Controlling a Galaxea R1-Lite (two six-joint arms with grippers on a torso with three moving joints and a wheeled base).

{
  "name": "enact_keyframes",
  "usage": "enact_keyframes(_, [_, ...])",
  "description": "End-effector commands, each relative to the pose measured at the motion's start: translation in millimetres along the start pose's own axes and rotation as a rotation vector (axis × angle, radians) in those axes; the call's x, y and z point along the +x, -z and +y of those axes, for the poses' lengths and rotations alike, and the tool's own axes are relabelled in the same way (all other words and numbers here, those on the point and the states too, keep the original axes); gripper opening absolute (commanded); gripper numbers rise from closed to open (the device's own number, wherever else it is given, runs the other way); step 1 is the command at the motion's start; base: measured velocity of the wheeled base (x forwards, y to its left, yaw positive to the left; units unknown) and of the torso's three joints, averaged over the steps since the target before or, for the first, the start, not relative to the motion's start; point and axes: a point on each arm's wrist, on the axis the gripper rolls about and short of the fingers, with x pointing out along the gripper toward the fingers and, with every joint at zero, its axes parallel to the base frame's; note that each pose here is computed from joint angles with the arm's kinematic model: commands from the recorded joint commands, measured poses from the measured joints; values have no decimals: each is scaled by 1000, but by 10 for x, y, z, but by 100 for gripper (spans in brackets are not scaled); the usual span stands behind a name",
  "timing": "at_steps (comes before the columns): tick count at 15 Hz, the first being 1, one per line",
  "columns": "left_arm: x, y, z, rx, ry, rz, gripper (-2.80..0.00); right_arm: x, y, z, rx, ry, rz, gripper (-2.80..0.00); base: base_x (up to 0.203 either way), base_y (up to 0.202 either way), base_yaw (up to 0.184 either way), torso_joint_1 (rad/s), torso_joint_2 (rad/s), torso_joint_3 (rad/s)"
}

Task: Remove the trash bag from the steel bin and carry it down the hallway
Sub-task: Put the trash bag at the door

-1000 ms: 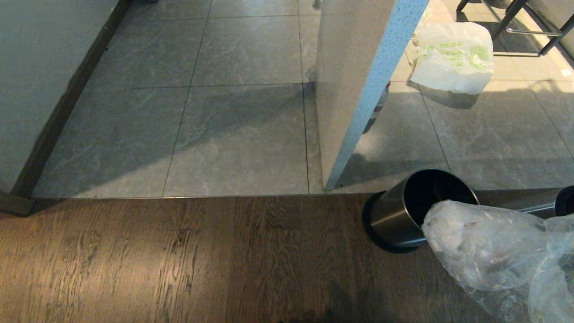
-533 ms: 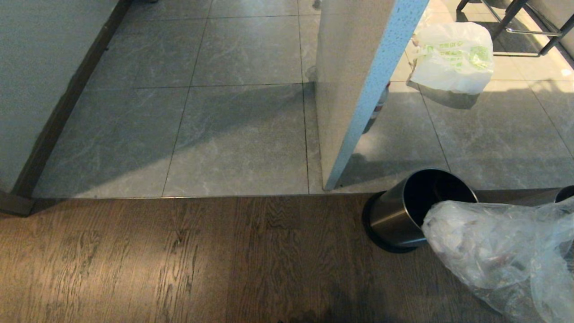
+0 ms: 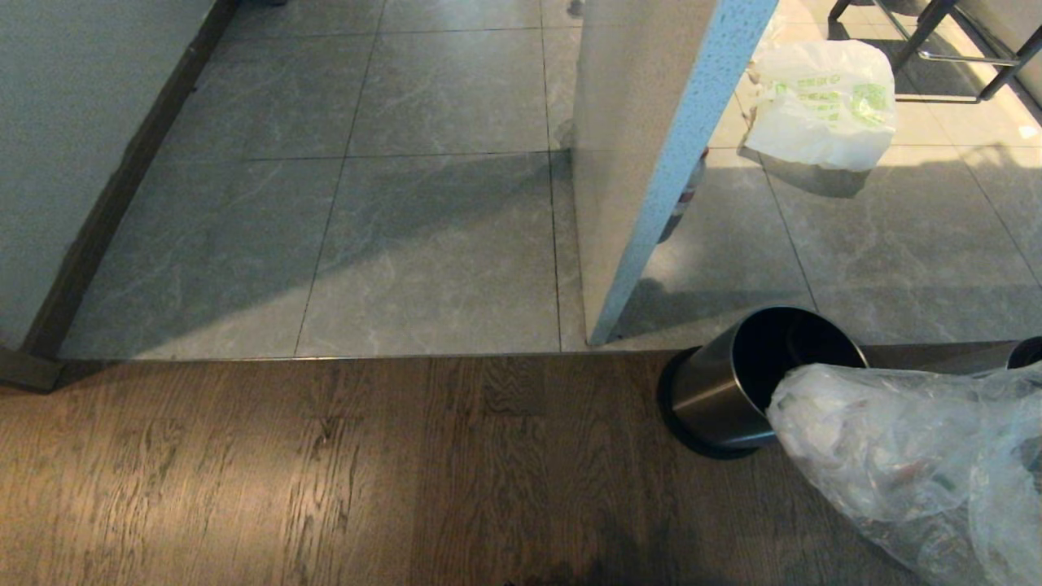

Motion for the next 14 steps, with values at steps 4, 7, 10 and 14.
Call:
enact_keyframes(4, [0, 1, 0, 0, 0, 1, -280, 3, 4, 0, 0, -1, 5, -280, 0, 0, 0, 0, 0, 0])
enact_keyframes(7, [0, 1, 0, 0, 0, 1, -280, 3, 4, 0, 0, -1, 5, -280, 0, 0, 0, 0, 0, 0])
enact_keyframes(10, [0, -1, 0, 0, 0, -1, -280, 4, 4, 0, 0, -1, 6, -280, 0, 0, 0, 0, 0, 0])
enact_keyframes(14, [0, -1, 0, 0, 0, -1, -280, 3, 4, 0, 1, -1, 5, -280, 0, 0, 0, 0, 0, 0])
